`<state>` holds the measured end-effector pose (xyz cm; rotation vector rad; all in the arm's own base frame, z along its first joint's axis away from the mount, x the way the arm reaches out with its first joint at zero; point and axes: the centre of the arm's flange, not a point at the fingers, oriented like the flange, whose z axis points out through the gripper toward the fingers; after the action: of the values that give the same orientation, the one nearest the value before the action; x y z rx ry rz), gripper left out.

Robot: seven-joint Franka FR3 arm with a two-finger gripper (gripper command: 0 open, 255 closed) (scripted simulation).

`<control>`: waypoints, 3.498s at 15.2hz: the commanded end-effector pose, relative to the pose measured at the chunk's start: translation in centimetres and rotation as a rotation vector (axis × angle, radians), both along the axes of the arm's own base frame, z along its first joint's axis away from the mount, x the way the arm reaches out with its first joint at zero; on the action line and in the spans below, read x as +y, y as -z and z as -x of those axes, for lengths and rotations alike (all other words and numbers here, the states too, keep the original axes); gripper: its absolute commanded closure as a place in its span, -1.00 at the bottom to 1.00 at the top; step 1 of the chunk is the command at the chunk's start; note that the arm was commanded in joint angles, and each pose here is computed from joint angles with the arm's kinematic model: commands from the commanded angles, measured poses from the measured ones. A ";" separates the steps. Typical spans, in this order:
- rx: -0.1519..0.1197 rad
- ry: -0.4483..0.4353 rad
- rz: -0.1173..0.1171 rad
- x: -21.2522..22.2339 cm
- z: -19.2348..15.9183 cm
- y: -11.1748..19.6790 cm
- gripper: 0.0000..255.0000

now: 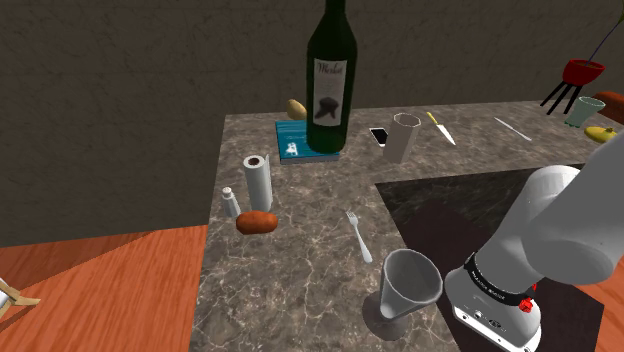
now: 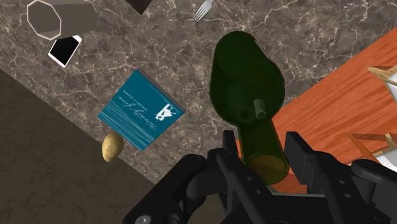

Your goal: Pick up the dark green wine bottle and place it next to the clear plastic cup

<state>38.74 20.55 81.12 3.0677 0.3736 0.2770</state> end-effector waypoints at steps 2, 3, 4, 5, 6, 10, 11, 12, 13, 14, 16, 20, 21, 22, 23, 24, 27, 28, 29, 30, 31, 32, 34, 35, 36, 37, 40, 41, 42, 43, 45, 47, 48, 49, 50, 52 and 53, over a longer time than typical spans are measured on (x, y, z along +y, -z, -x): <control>0.000 0.001 0.000 2.7 3.0 -1.2 1.00; 0.000 0.001 0.000 3.5 3.9 -1.5 1.00; 0.000 0.001 0.000 4.4 4.9 -1.8 1.00; 0.000 0.001 0.000 5.2 5.9 -2.2 1.00; 0.000 0.001 0.000 6.1 6.8 -2.5 1.00; 0.000 0.001 0.000 9.5 10.6 -3.7 1.00; 0.000 0.001 0.000 10.4 11.6 -4.0 1.00; 0.000 0.001 0.000 11.2 12.5 -4.4 1.00; 0.000 0.001 0.000 12.5 13.9 -4.8 1.00; 0.000 0.001 0.000 12.5 13.9 -4.3 1.00; 0.000 0.001 0.000 12.5 13.9 -3.2 1.00; 0.000 0.001 0.000 12.5 13.9 -1.1 1.00; 0.000 0.001 0.000 12.5 13.9 -0.6 1.00; 0.000 0.001 0.000 12.5 13.9 -0.1 1.00; 0.000 0.001 0.000 12.5 13.9 0.5 1.00; 0.000 0.001 0.000 12.5 13.9 1.0 1.00; 0.000 0.001 0.000 12.5 13.9 2.6 1.00; 0.000 0.001 0.000 12.5 13.9 3.1 1.00; 0.000 0.001 0.000 12.5 13.9 3.6 1.00; 0.000 0.001 0.000 12.5 13.9 4.2 1.00; 0.000 0.001 0.000 12.5 13.9 4.7 1.00; 0.000 0.001 0.000 12.5 13.9 5.2 1.00; 0.000 0.001 0.000 12.5 13.9 6.3 1.00; 0.000 0.001 0.000 12.5 13.9 6.8 1.00; 0.000 0.001 0.000 12.5 13.9 7.3 1.00; 0.000 0.001 0.000 12.5 13.9 7.9 1.00; 0.000 0.001 0.000 12.5 13.9 9.4 1.00; 0.000 0.001 0.000 12.5 13.9 10.0 1.00; 0.000 0.001 0.000 12.5 13.9 10.5 1.00; 0.000 0.001 0.000 12.5 13.9 11.0 1.00; 0.000 0.001 0.000 12.5 13.9 12.1 1.00; 0.000 0.001 0.000 12.5 13.9 13.1 1.00; 0.000 0.001 0.000 12.5 13.9 13.7 1.00; 0.000 0.001 0.000 12.5 13.9 14.2 1.00; 0.000 0.001 0.000 12.5 13.9 14.7 1.00; 0.000 0.001 0.000 12.5 13.9 15.8 1.00; 0.000 0.001 0.000 12.5 13.9 16.3 1.00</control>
<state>24.87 32.90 65.27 3.0675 0.3716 0.2756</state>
